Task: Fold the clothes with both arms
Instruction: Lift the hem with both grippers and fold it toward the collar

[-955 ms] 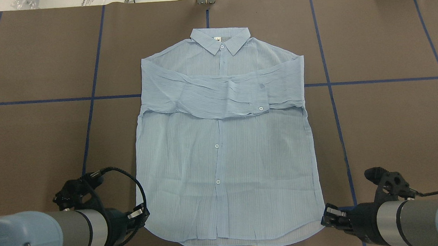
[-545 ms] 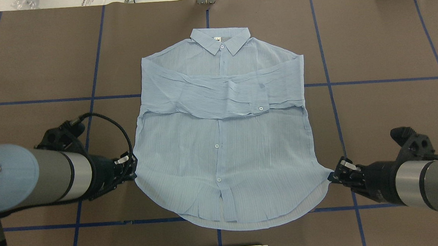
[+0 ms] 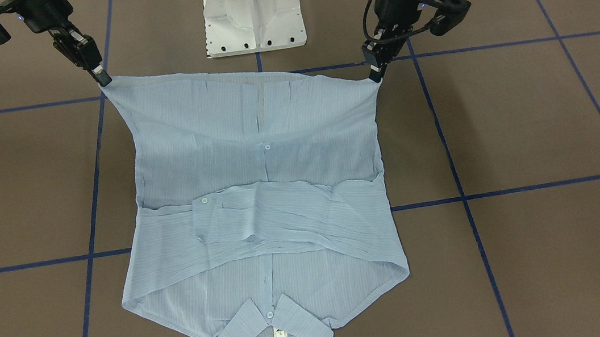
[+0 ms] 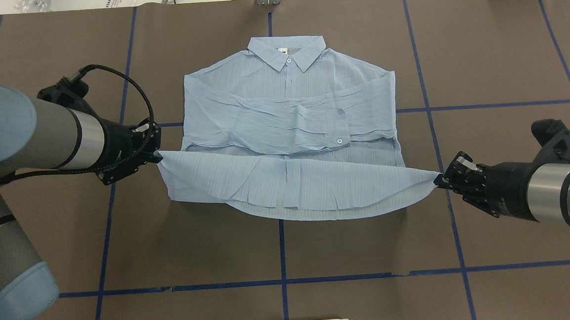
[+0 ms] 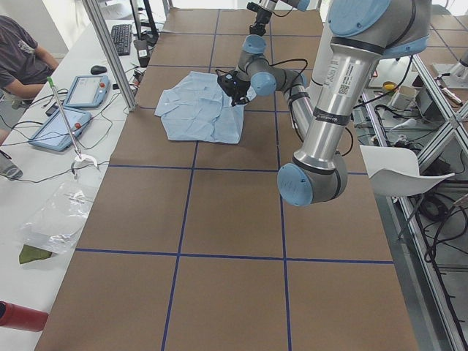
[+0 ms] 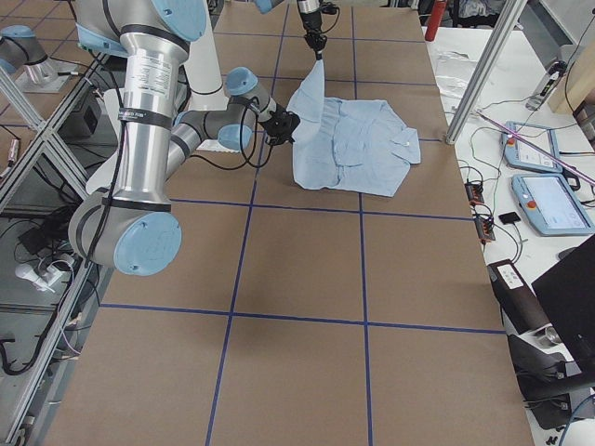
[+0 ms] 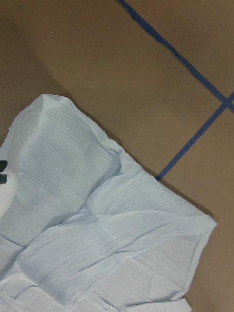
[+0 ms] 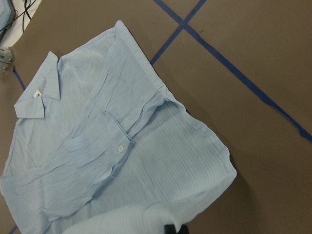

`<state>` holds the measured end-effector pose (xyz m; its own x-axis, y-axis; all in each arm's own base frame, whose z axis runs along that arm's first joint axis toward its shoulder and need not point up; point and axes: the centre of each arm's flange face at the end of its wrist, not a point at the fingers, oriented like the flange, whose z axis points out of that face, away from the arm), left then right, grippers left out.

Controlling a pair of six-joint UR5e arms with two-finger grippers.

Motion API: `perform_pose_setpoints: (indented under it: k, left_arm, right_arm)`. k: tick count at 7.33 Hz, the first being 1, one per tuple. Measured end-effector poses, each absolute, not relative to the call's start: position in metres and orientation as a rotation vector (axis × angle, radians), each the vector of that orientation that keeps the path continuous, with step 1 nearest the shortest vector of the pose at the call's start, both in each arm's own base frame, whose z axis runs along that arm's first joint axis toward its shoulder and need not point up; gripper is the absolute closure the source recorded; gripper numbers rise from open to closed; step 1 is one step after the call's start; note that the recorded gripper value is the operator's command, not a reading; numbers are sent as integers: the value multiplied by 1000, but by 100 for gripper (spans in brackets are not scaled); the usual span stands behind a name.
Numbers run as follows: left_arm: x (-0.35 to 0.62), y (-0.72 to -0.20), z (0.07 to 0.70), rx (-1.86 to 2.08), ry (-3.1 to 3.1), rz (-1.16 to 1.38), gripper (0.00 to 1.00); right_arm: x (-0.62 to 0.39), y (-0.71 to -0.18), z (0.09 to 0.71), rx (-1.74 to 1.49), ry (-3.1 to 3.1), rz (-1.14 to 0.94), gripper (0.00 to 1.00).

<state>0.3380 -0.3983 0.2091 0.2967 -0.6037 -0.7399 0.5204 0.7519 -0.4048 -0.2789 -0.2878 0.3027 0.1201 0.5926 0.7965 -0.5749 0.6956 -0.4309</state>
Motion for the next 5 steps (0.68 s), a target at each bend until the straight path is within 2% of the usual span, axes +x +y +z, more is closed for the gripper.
perform_pose_setpoints:
  k: [5]
  left_arm:
    - [373,-508,239,-25,1020,-756,100]
  right_arm:
    - [-363,-411,294,74,-1010,962,100]
